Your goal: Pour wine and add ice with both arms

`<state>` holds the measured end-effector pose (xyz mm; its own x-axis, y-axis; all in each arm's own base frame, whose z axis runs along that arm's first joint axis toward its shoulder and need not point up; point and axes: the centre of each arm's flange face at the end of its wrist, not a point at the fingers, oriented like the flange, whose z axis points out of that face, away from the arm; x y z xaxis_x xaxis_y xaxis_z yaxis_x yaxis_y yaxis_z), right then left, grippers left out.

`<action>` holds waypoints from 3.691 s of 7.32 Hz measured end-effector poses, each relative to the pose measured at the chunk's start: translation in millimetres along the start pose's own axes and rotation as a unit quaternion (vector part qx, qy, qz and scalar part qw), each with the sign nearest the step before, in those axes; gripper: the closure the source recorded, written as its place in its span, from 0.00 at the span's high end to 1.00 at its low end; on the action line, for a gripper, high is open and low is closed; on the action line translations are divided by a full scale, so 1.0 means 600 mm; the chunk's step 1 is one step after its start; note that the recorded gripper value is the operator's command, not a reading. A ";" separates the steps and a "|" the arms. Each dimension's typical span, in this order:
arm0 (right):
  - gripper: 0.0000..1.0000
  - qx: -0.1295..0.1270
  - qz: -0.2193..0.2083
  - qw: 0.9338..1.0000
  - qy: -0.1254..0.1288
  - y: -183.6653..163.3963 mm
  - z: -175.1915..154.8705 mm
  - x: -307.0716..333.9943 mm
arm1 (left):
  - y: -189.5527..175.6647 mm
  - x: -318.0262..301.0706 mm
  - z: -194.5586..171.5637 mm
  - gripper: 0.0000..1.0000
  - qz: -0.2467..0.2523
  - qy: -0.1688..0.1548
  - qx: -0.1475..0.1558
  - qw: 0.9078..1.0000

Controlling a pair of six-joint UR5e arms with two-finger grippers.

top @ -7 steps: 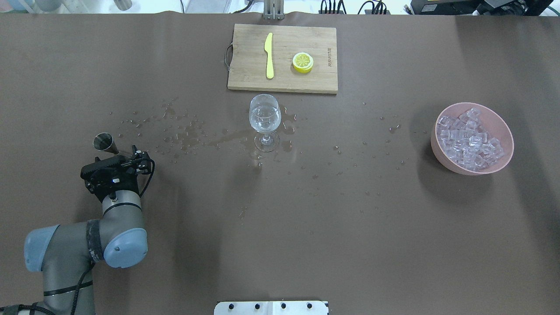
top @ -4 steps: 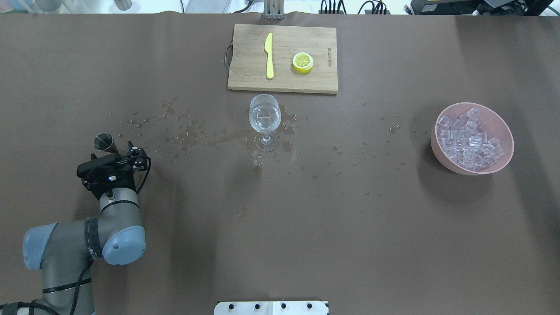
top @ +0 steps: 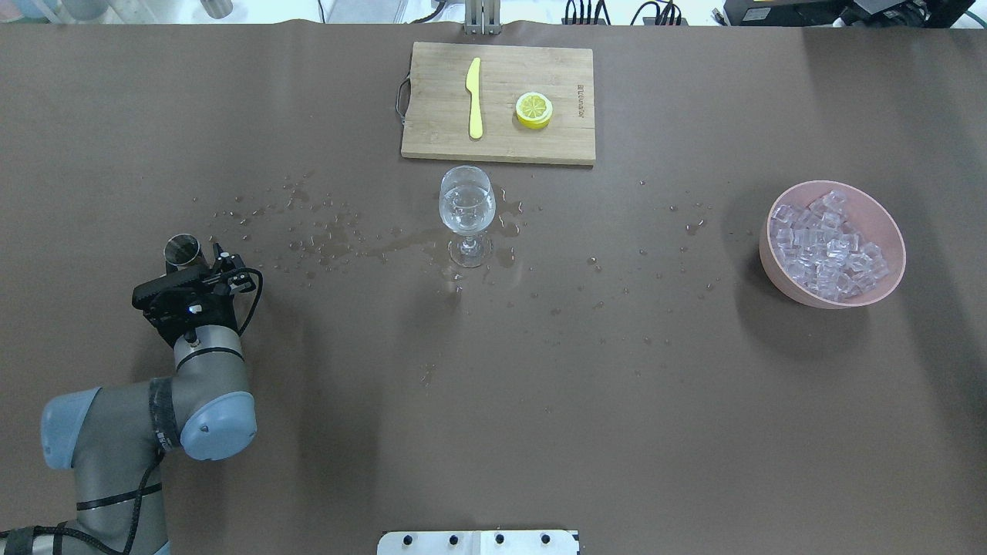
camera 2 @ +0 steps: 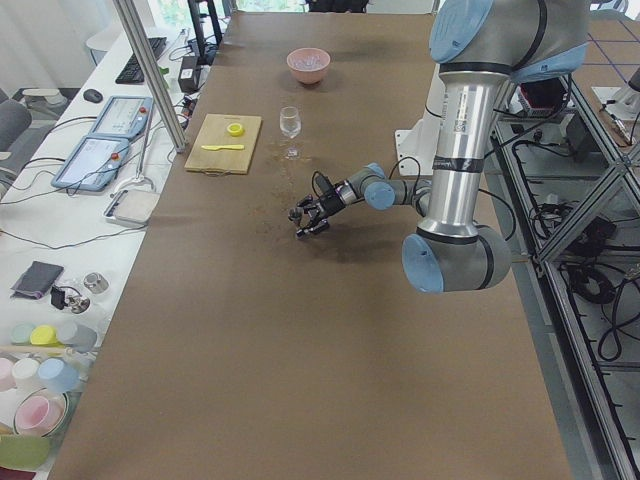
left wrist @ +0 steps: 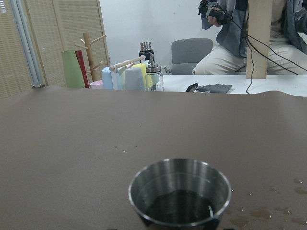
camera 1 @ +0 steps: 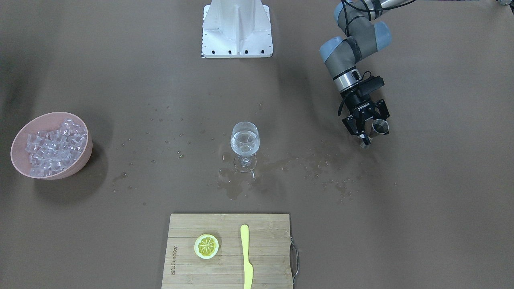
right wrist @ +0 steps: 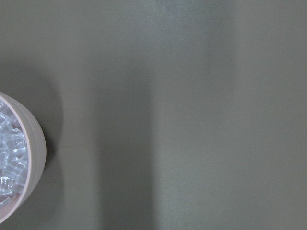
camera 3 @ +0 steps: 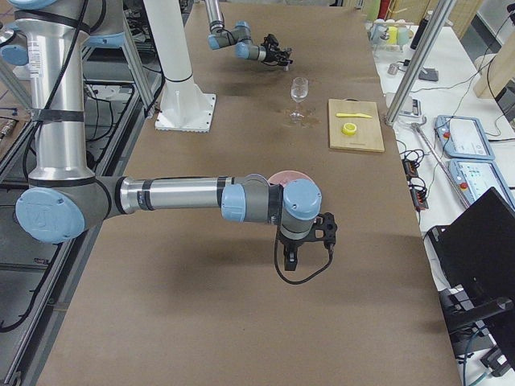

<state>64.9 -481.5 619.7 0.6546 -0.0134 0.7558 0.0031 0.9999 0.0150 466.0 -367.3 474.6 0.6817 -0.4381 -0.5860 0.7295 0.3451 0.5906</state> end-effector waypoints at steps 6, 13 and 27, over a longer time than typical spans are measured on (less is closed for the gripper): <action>1.00 -0.001 0.001 1.000 -0.002 0.000 0.000 -0.001 | -0.118 0.028 -0.014 0.00 -0.022 0.013 0.009 1.000; 1.00 -0.003 -0.001 1.000 -0.002 -0.005 0.004 -0.008 | -0.284 0.176 -0.136 0.00 0.045 0.120 0.028 0.991; 1.00 -0.003 -0.004 1.000 -0.004 -0.013 0.004 -0.013 | -0.427 0.335 -0.261 0.00 0.322 0.368 -0.170 0.856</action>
<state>57.9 -489.0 615.4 0.6485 -0.0223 0.7609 0.0141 0.9998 0.0173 425.3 -413.7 118.5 0.7087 0.5317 -0.4637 0.0780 0.5942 0.8005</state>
